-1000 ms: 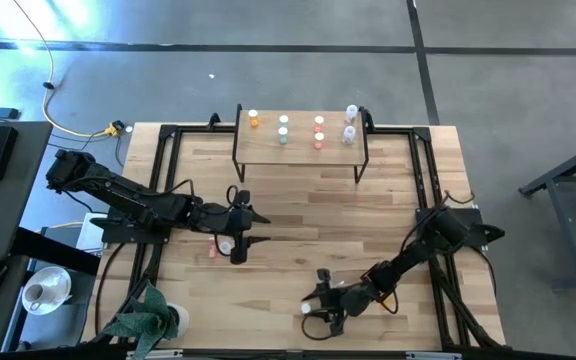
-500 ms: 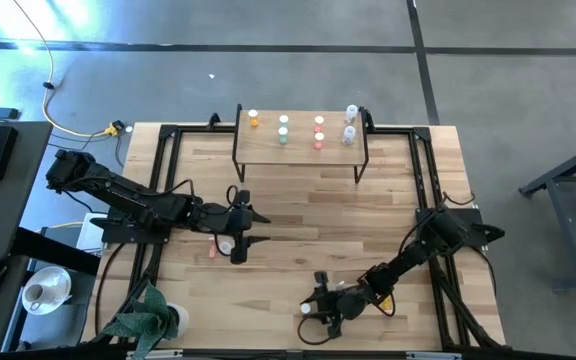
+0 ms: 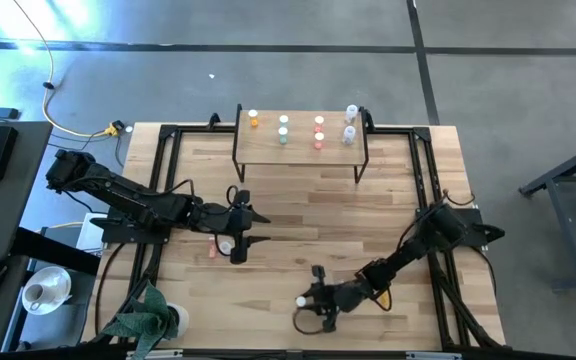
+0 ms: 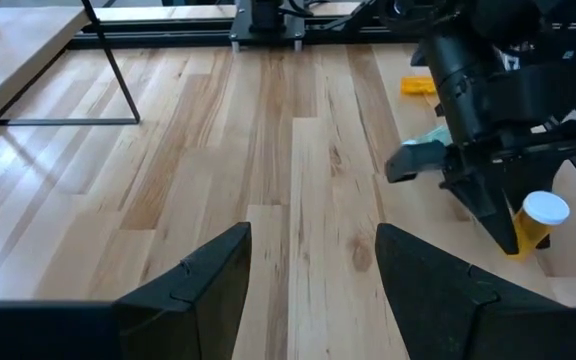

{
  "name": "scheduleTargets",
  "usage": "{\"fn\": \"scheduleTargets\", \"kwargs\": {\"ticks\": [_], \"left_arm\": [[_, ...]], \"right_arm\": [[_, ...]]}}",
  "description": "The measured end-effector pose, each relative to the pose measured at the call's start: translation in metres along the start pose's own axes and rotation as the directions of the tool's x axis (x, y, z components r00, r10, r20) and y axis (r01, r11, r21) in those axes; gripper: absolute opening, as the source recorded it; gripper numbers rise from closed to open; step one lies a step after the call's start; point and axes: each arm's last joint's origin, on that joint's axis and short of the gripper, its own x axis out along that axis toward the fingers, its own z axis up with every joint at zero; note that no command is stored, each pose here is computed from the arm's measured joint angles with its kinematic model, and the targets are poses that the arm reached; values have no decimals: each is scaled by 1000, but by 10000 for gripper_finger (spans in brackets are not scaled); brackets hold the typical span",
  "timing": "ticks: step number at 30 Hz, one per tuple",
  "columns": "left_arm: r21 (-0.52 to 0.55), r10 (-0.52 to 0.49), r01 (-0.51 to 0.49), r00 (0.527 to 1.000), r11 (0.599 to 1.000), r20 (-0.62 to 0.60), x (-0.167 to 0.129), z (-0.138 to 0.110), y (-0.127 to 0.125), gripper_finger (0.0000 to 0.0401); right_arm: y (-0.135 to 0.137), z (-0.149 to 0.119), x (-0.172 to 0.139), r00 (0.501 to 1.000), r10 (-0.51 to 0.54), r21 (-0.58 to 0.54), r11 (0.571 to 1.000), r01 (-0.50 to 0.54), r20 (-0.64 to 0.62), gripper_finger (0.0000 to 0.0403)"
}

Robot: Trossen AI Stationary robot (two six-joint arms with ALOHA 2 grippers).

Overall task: Pick and place medicine bottles onto shelf by color
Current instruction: Put the left orange pill bottle on the shelf

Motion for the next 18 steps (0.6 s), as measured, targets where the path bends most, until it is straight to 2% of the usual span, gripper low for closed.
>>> {"fn": "scheduleTargets", "kwargs": {"ticks": [5, 18], "left_arm": [[1, 0, 0, 1000, 1000, -2, 0, 0, 0, 203], [22, 9, -7, 997, 1000, -80, 0, -8, 1, 203]], "right_arm": [[-25, 29, -5, 999, -48, 29, 998, 48, 15, 84], [-118, 90, -36, 984, -169, 175, 969, 177, -59, 85]]}}
